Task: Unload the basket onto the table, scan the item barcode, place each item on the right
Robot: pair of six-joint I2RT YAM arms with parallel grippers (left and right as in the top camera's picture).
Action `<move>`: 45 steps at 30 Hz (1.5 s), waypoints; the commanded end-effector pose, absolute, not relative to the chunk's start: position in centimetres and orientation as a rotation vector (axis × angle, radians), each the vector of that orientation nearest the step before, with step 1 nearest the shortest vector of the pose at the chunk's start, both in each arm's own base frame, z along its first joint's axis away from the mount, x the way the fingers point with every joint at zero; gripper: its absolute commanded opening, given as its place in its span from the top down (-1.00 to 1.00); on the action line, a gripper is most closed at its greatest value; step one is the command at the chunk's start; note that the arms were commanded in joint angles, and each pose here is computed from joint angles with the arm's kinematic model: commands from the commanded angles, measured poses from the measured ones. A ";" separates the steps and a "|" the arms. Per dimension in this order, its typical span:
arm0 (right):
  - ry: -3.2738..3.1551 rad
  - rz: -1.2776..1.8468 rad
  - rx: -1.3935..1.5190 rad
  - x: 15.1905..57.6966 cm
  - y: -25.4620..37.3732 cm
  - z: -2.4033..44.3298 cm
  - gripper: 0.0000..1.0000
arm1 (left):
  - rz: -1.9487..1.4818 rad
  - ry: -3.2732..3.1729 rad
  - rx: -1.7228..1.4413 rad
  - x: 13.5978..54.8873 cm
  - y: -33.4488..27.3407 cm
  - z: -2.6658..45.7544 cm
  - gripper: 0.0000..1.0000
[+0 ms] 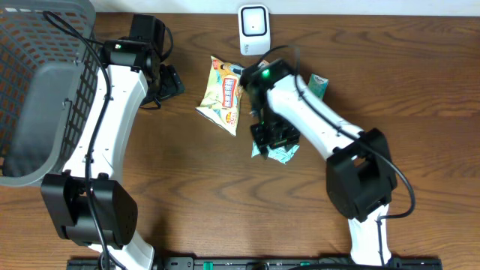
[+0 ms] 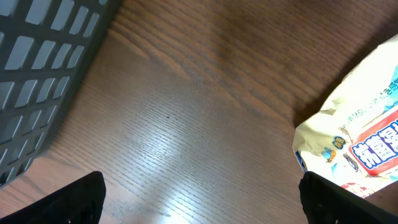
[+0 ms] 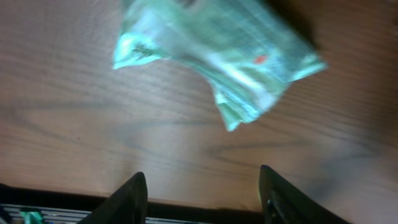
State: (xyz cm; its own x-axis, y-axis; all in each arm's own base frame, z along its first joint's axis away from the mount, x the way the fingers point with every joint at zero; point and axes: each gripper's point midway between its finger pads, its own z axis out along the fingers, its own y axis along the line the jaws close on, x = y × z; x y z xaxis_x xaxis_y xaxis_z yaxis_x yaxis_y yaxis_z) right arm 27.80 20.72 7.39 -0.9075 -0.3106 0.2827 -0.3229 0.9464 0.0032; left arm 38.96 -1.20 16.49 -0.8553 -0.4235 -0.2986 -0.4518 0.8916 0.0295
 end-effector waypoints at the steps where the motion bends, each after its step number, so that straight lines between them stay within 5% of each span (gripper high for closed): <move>1: -2.790 0.089 0.567 26.4 21.5 5.9 -0.22 | 0.161 2.769 -0.638 38.9 -0.9 16.8 -0.96; 11: -2.827 0.105 0.415 26.1 21.2 3.1 -0.76 | 0.161 2.769 -0.638 38.9 -0.9 16.8 -0.95; 26: -2.840 0.241 0.306 26.0 18.8 1.4 -0.77 | 0.161 2.769 -0.638 38.9 -0.9 16.8 -0.96; 38: -3.227 0.057 0.057 38.4 17.1 2.2 -0.79 | 0.161 2.769 -0.638 38.9 -0.9 16.8 -0.95; 43: -3.232 -0.119 0.092 40.6 17.1 6.5 -0.81 | 0.161 2.769 -0.638 38.9 -0.9 16.8 -0.96; 45: -3.180 -0.228 0.180 39.8 18.1 7.5 -0.68 | 0.161 2.769 -0.638 38.9 -0.9 16.8 -0.95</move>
State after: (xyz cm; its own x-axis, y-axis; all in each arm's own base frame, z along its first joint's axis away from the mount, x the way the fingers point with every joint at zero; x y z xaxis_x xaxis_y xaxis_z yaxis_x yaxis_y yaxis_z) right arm 39.93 16.20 5.84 -0.9973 -0.0277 -0.0686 -0.0298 0.9991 0.0301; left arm 38.96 -1.20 16.49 -0.8553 -0.4235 -0.2986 -0.4518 0.8916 0.0295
